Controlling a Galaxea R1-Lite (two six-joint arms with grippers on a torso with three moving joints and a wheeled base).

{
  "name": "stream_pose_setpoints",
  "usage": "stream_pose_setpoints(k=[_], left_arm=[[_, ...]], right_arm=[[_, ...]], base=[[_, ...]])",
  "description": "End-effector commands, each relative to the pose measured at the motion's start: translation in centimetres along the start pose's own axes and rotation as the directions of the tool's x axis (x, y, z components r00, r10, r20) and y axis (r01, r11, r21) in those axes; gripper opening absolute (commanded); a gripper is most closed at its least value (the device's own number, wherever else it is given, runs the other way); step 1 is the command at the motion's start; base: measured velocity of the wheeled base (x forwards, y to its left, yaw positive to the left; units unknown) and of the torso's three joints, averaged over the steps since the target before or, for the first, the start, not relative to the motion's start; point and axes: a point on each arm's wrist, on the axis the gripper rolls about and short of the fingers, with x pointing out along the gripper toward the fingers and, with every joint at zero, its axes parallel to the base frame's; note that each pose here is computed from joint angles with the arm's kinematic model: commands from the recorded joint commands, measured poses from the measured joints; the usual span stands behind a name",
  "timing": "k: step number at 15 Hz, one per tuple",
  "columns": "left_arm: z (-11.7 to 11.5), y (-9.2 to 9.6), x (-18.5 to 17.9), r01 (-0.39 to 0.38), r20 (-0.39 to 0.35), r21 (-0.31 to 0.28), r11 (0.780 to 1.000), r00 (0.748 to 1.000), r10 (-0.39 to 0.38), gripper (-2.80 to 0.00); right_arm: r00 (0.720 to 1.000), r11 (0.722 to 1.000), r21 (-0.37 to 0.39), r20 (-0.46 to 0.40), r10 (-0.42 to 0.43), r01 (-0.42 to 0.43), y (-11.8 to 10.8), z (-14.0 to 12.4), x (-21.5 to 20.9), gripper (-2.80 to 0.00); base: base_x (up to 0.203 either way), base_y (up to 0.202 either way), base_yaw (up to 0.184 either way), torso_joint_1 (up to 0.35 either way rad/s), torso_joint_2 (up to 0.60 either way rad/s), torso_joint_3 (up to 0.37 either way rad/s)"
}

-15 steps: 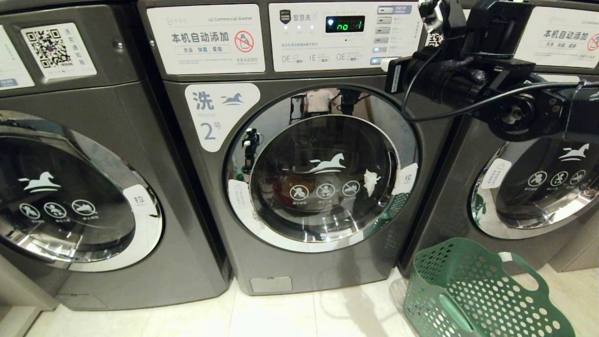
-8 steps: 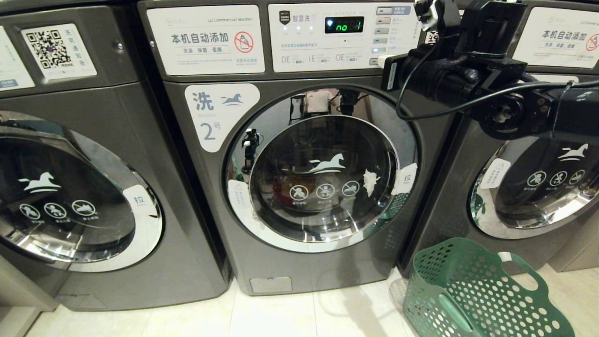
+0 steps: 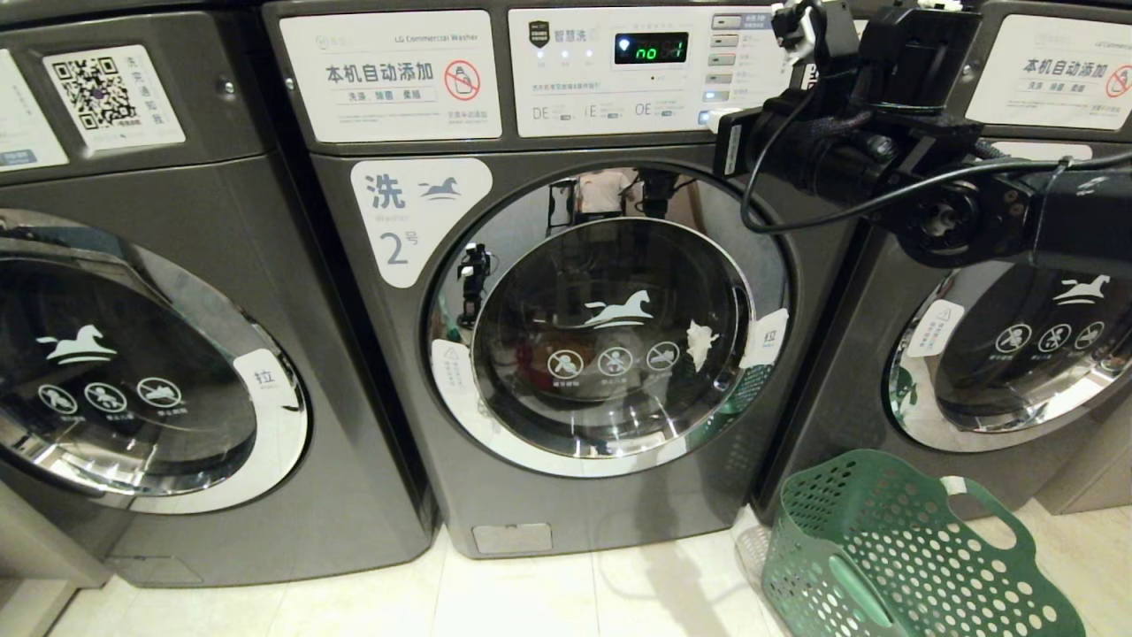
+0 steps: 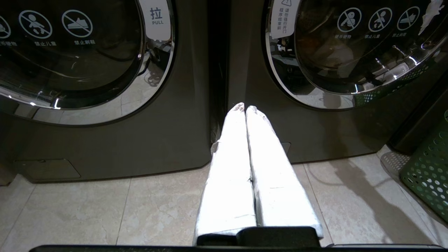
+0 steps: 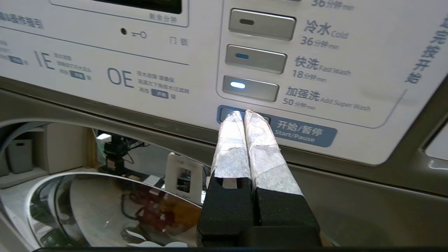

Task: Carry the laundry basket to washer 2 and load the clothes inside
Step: Press the washing machine switch

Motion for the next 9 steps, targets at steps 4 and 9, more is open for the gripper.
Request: stream_pose_setpoints(k=[4,9], left_arm=[[-0.21,0.00,0.04,0.000,-0.005,0.000,1.000,1.000,0.000,-2.80],[-0.22,0.00,0.04,0.000,-0.006,0.000,1.000,1.000,0.000,-2.80]], right_arm=[[1.000,1.000,-0.003,0.000,-0.031,0.031,-0.46,0.00,0.00,-2.80],[0.999,0.999,-0.005,0.001,-0.037,0.037,-0.49,0.15,-0.10,-2.80]], base=[[0.000,0.000,0.000,0.000,0.00,0.000],[0.000,0.000,0.000,0.000,0.00,0.000]])
